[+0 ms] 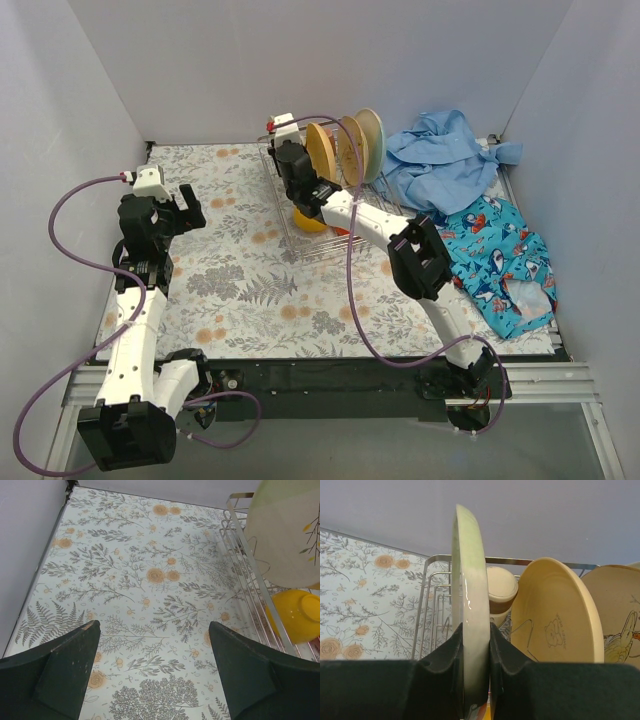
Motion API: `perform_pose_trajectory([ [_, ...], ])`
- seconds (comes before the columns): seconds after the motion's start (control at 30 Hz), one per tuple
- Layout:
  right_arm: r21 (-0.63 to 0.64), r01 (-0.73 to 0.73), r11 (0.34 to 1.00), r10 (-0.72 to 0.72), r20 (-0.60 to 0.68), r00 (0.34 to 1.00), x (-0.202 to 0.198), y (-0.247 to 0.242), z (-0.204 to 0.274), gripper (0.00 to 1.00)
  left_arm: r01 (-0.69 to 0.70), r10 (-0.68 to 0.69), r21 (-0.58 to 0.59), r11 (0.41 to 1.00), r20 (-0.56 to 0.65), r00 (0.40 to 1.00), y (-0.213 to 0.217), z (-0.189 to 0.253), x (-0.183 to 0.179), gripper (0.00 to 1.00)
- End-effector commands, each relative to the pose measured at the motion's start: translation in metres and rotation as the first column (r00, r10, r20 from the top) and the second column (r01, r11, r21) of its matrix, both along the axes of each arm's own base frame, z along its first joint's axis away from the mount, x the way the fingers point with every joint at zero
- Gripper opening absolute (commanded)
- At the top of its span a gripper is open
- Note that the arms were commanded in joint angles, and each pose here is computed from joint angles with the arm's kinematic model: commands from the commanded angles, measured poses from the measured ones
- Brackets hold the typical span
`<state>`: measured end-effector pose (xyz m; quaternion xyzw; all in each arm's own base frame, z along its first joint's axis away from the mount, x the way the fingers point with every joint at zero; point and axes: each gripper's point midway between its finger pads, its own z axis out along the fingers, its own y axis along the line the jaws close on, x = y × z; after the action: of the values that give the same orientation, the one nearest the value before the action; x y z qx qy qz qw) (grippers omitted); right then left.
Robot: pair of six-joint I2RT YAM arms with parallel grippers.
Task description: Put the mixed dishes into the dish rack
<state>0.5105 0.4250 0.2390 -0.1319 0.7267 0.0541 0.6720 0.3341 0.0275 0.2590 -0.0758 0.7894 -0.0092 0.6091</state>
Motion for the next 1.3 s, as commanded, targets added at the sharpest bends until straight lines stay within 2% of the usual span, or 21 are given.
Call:
perform_pose_trajectory([
  [0.0,0.167,0.051,0.985,-0.081,0.174,0.981,-0.001,-0.013,0.085,0.01,0.011,-0.011,-0.006,1.0,0.007,1.0,-0.002,0.003,0.0,0.9],
  [0.1,0.15,0.059,0.987,-0.085,0.171,0.982,-0.004,-0.017,0.084,0.04,0.016,-0.015,-0.014,1.0,0.008,1.0,-0.003,0.003,0.001,0.89],
  [0.17,0.139,0.06,0.988,-0.084,0.168,0.982,-0.006,-0.018,0.081,0.14,0.019,-0.019,-0.018,1.0,0.007,1.0,-0.004,0.003,0.001,0.89],
  [0.2,0.134,0.062,0.989,-0.085,0.169,0.982,-0.005,-0.019,0.081,0.26,0.023,-0.023,-0.021,1.0,0.007,1.0,-0.005,0.004,0.002,0.89],
  [0.3,0.127,0.058,0.99,-0.079,0.165,0.983,-0.008,-0.02,0.087,0.46,0.032,-0.032,-0.025,0.999,0.009,0.999,-0.006,0.006,0.004,0.88],
  [0.37,0.127,0.054,0.99,-0.074,0.163,0.984,-0.01,-0.021,0.092,0.52,0.041,-0.04,-0.027,0.999,0.011,0.999,-0.008,0.007,0.005,0.88],
  [0.4,0.134,0.053,0.99,-0.075,0.167,0.983,-0.013,-0.024,0.099,0.6,0.05,-0.05,-0.027,0.998,0.014,0.999,-0.01,0.009,0.005,0.89],
  [0.47,0.118,0.05,0.992,-0.069,0.157,0.985,-0.016,-0.027,0.1,0.64,0.071,-0.071,-0.037,0.997,0.017,0.997,-0.013,0.01,0.006,0.9],
  [0.5,0.122,0.048,0.991,-0.068,0.163,0.984,-0.021,-0.032,0.112,0.71,0.083,-0.082,-0.04,0.996,0.019,0.996,-0.016,0.011,0.006,0.91],
  [0.67,-0.014,0.006,1.0,-0.004,0.133,0.991,-0.042,-0.053,0.117,0.97,0.174,-0.172,-0.077,0.982,0.03,0.985,-0.033,0.017,0.009,0.98],
  [0.77,-0.066,-0.067,0.996,0.069,0.029,0.997,-0.055,-0.077,0.105,0.98,0.232,-0.23,-0.097,0.968,0.029,0.973,-0.043,0.017,0.012,0.98],
  [0.8,-0.014,-0.086,0.996,0.086,-0.009,0.996,-0.061,-0.087,0.109,0.98,0.242,-0.24,-0.108,0.964,0.029,0.97,-0.046,0.017,0.012,0.98],
  [0.83,-0.035,-0.118,0.992,0.113,-0.111,0.987,-0.068,-0.096,0.089,0.98,0.261,-0.259,-0.115,0.958,0.027,0.965,-0.05,0.017,0.013,0.98],
  [0.9,0.062,-0.152,0.986,0.161,-0.192,0.968,-0.072,-0.122,0.089,0.98,0.27,-0.27,-0.132,0.954,0.013,0.963,-0.052,0.013,0.017,0.98],
  [0.97,0.056,-0.164,0.985,0.173,-0.296,0.939,-0.079,-0.152,0.055,0.98,0.276,-0.278,-0.14,0.951,0.004,0.96,-0.054,0.01,0.019,0.98],
  [1.0,0.058,-0.138,0.989,0.149,-0.292,0.945,-0.086,-0.169,0.061,0.98,0.274,-0.28,-0.149,0.95,-0.018,0.96,-0.054,0.003,0.023,0.98],
  [1.03,0.013,-0.105,0.994,0.103,-0.354,0.93,-0.093,-0.187,0.035,0.98,0.268,-0.275,-0.159,0.95,-0.028,0.961,-0.054,0.0,0.024,0.98],
  [1.1,-0.045,0.016,0.999,-0.032,-0.374,0.927,-0.094,-0.23,0.029,0.98,0.253,-0.267,-0.177,0.951,-0.06,0.962,-0.053,-0.013,0.03,0.98],
  [1.17,-0.109,0.099,0.989,-0.137,-0.441,0.887,-0.102,-0.273,0.004,0.98,0.233,-0.253,-0.193,0.953,-0.083,0.964,-0.052,-0.023,0.034,0.98],
  [1.23,-0.111,0.17,0.979,-0.202,-0.448,0.871,-0.111,-0.311,0.003,0.98,0.229,-0.254,-0.203,0.952,-0.107,0.961,-0.052,-0.039,0.038,0.98],
  [1.27,-0.121,0.178,0.976,-0.215,-0.481,0.85,-0.12,-0.323,-0.015,0.98,0.223,-0.249,-0.205,0.953,-0.115,0.962,-0.051,-0.044,0.039,0.98],
])
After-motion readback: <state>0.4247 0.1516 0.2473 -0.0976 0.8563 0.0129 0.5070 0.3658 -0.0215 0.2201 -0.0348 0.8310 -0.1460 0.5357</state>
